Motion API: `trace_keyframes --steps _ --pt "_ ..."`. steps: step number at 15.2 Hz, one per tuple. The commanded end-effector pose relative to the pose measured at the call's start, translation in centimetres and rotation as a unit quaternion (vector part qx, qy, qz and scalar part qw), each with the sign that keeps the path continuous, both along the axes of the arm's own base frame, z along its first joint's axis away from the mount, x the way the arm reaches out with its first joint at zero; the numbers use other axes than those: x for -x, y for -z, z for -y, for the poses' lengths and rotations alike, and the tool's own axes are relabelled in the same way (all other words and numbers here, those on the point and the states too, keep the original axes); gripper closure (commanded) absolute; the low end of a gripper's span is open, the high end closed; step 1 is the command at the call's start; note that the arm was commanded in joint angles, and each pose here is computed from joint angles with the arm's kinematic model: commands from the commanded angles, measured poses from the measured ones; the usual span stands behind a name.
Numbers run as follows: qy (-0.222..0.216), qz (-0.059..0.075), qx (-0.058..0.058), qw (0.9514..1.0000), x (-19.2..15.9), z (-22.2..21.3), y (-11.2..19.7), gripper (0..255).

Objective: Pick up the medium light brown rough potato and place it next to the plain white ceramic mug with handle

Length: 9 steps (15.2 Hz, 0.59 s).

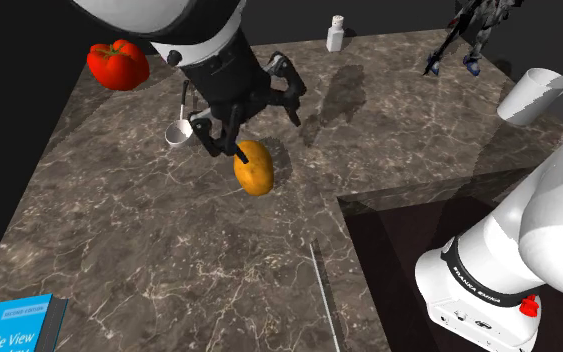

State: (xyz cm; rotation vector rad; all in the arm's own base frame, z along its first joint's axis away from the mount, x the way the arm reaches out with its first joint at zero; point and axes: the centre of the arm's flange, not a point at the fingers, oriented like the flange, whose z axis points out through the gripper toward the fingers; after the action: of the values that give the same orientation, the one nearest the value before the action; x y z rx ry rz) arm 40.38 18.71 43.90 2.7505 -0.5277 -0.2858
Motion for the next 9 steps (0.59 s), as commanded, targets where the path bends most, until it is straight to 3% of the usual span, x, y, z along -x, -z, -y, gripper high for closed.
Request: trace_keyframes --steps 1,6,7,9 --pt "0.03 -0.009 0.028 0.9991 -2.0 -1.3 2.6 0" --pt "0.096 -0.032 0.095 0.9903 -6.7 -4.0 9.0 0" --pt "0.104 -0.035 0.102 0.9887 -7.3 -4.2 9.8 0" --pt "0.104 -0.035 0.102 0.9887 -6.8 -3.8 10.7 0"
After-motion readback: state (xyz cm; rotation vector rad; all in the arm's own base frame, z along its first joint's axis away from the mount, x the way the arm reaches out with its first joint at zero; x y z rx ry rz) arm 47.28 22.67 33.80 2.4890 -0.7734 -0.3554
